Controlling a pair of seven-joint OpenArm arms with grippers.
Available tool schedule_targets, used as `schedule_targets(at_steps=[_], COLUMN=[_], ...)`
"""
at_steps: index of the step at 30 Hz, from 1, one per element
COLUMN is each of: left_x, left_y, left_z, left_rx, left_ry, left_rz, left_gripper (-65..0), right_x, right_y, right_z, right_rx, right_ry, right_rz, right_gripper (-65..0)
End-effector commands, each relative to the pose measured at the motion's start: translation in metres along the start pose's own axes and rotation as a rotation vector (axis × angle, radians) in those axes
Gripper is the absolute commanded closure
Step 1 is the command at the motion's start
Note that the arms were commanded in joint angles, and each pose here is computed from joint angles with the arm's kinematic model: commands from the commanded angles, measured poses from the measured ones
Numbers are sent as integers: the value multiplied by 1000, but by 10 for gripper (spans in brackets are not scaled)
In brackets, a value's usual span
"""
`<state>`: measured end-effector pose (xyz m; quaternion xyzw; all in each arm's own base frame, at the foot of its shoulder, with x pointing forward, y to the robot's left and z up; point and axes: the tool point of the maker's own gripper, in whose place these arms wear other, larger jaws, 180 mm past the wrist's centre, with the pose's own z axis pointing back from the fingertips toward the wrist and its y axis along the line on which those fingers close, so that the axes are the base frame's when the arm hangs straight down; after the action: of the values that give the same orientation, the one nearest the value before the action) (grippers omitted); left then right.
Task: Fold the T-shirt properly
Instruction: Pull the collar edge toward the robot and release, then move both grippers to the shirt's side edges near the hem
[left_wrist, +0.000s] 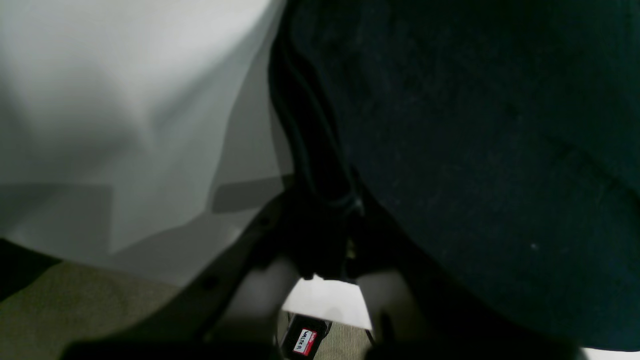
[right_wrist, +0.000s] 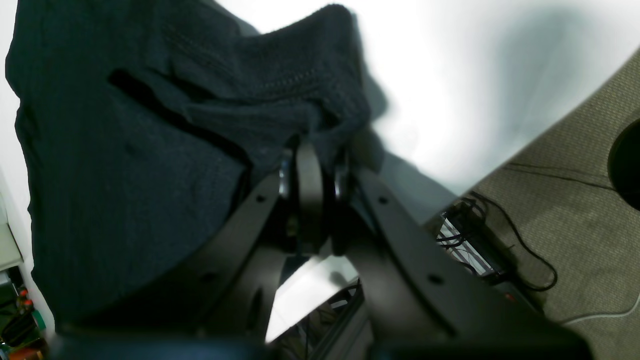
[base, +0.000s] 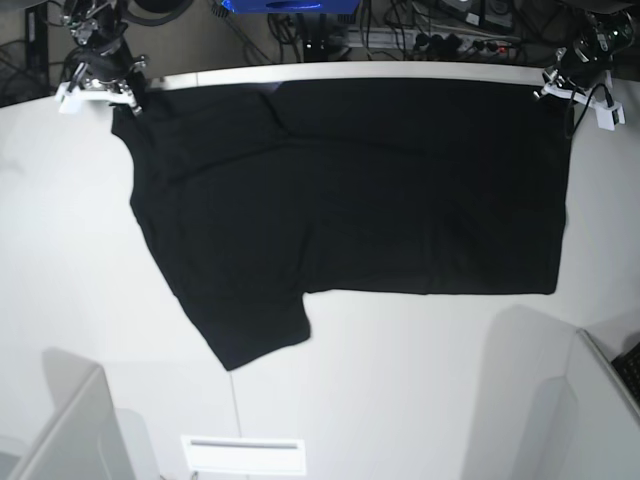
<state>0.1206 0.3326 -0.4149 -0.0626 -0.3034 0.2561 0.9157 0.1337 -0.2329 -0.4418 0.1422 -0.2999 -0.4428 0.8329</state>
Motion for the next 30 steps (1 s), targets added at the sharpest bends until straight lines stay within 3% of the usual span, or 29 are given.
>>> schedule_targets(at_steps=[1, 14, 15, 18, 19, 21, 23, 27, 30], left_x=[14, 14, 14, 18, 22, 31, 39, 62, 98], left_y=[3, 4, 4, 12, 19, 33, 46, 68, 72], left_z=[6, 6, 6, 11, 15, 25, 35, 54, 73], left_rx=[7, 9, 9, 31, 48, 85, 119, 178, 204], left_ry=[-41, -42, -42, -61, -76, -117, -150, -246, -338], left_rz=[-22, -23, -23, -9, 3, 28, 46, 92, 48], left_gripper=[0, 0, -39, -273, -352, -461, -512, -510, -510], right_x=[5, 13, 13, 9, 8, 17, 29, 60, 86], right_y=[-5, 5, 4, -1, -2, -13, -22, -32, -19], right_z=[7, 18, 19, 22, 25, 33, 40, 52, 58], right_rx=[-20, 0, -2, -13, -11, -27, -44, -74, -50], right_ry=[-16, -41, -41, -34, -36, -67, -103, -192, -237], right_rz=[21, 56, 54, 50, 40, 4, -21, -22, 52], right_gripper=[0, 0, -50, -246, -281, -290, -290, -293, -294])
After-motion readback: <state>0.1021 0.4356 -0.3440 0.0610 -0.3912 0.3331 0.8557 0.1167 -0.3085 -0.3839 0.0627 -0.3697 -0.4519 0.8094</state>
